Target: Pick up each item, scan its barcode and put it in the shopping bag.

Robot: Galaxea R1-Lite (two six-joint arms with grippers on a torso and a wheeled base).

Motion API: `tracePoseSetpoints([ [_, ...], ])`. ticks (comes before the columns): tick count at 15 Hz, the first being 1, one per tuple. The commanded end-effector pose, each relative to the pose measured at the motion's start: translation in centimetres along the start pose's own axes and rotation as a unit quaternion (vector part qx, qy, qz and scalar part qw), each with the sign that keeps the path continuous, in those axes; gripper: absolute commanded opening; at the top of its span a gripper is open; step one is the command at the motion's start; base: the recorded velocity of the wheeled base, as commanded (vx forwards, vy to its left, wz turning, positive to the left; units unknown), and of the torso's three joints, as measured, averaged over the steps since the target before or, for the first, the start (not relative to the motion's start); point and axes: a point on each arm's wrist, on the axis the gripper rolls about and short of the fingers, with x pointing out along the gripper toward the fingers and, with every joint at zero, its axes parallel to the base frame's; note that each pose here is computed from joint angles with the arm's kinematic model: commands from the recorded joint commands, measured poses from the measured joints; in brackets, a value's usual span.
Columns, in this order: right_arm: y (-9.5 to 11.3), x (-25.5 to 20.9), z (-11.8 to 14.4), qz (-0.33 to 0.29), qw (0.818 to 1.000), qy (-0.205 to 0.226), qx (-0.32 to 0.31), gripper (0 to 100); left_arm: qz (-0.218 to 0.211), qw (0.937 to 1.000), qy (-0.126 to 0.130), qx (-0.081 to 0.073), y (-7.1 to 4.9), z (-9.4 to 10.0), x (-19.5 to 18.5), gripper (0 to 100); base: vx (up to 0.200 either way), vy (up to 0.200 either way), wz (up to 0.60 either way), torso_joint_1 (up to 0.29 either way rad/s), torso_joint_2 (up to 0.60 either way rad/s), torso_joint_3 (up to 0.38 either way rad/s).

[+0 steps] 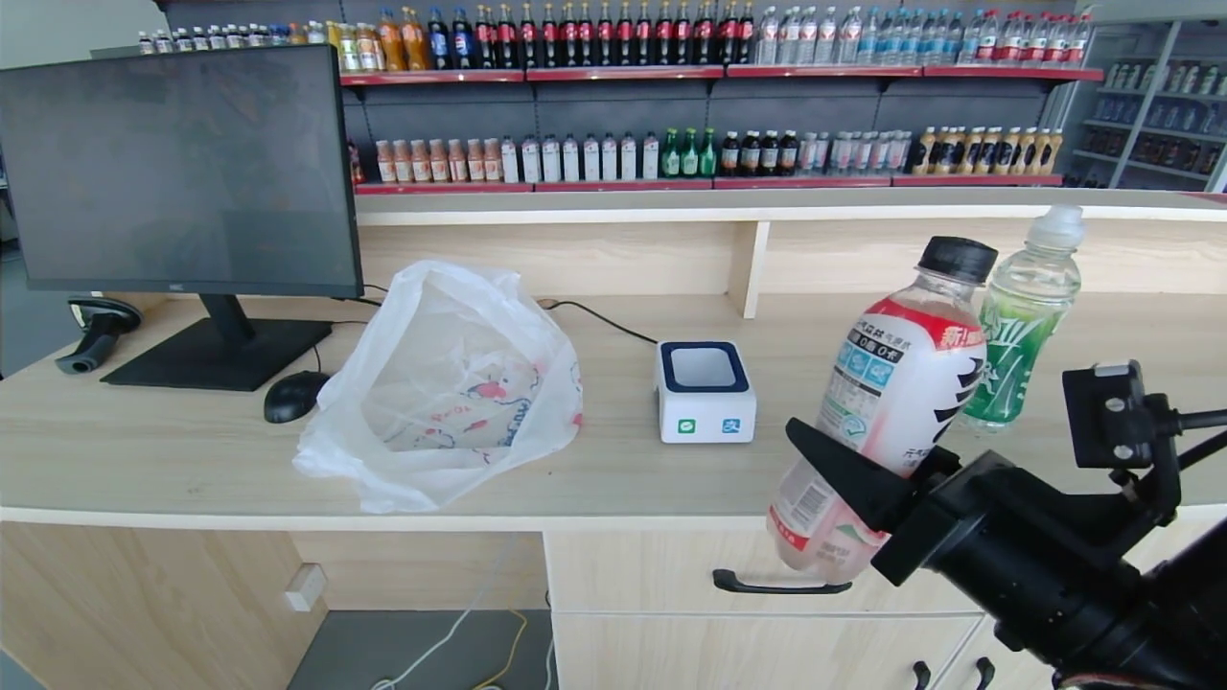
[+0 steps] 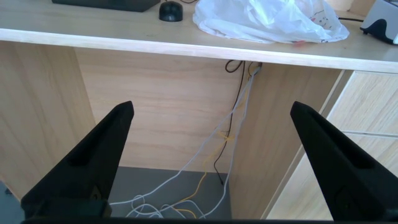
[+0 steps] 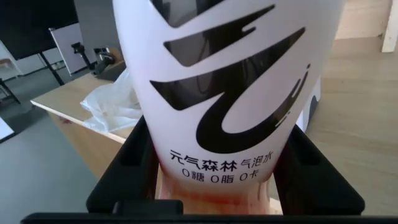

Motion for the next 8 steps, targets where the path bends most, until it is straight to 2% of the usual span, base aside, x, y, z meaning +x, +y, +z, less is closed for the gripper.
tracePoseSetpoints([
  [1,1.1,0.5,-0.9,0.025,0.999,0.015,0.025,0,0.000,1.0000,0.000,0.000,0.0,0.0,0.0,100,0.000,0.000,0.00,0.000,0.00,0.000],
  [5,3.2,1.5,-0.4,0.067,0.991,-0.005,0.114,0,0.000,1.0000,0.000,0.000,0.0,0.0,0.0,100,0.000,0.000,0.00,0.000,0.00,0.000],
  [8,4.1,1.5,-0.5,0.087,0.986,-0.004,0.140,0,0.000,1.0000,0.000,0.000,0.0,0.0,0.0,100,0.000,0.000,0.00,0.000,0.00,0.000],
])
